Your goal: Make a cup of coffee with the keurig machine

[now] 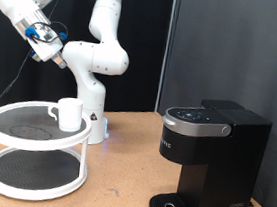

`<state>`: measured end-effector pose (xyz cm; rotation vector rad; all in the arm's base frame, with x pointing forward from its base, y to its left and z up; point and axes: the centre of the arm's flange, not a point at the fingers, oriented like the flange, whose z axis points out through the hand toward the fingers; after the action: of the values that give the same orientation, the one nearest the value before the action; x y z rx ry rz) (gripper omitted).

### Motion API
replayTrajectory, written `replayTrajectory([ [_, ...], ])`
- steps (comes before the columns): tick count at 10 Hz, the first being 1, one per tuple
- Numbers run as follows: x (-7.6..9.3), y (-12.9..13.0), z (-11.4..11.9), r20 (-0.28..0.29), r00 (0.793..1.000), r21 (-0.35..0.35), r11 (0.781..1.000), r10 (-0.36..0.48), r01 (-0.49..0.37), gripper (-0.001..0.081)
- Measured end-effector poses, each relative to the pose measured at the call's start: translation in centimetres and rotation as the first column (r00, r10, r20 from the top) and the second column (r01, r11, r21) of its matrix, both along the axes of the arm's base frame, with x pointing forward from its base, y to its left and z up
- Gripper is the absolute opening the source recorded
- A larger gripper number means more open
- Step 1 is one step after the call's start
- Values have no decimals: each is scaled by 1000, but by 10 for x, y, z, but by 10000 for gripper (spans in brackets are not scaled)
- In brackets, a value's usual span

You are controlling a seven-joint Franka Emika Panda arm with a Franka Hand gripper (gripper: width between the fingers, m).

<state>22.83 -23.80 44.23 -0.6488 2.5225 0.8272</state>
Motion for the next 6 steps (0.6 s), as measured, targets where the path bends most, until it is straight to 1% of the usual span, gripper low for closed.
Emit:
replayTrajectory([
  [2, -2, -4, -3, -13, 1000, 3, 1000, -10, 10, 0],
  [4, -1, -10, -13, -36, 999, -3, 1000, -31, 31, 0],
  [5, 0, -14, -21, -47, 998, -9, 999, -46, 46, 92],
  [6, 2, -18, -29, -60, 997, -17, 998, -57, 56, 92],
])
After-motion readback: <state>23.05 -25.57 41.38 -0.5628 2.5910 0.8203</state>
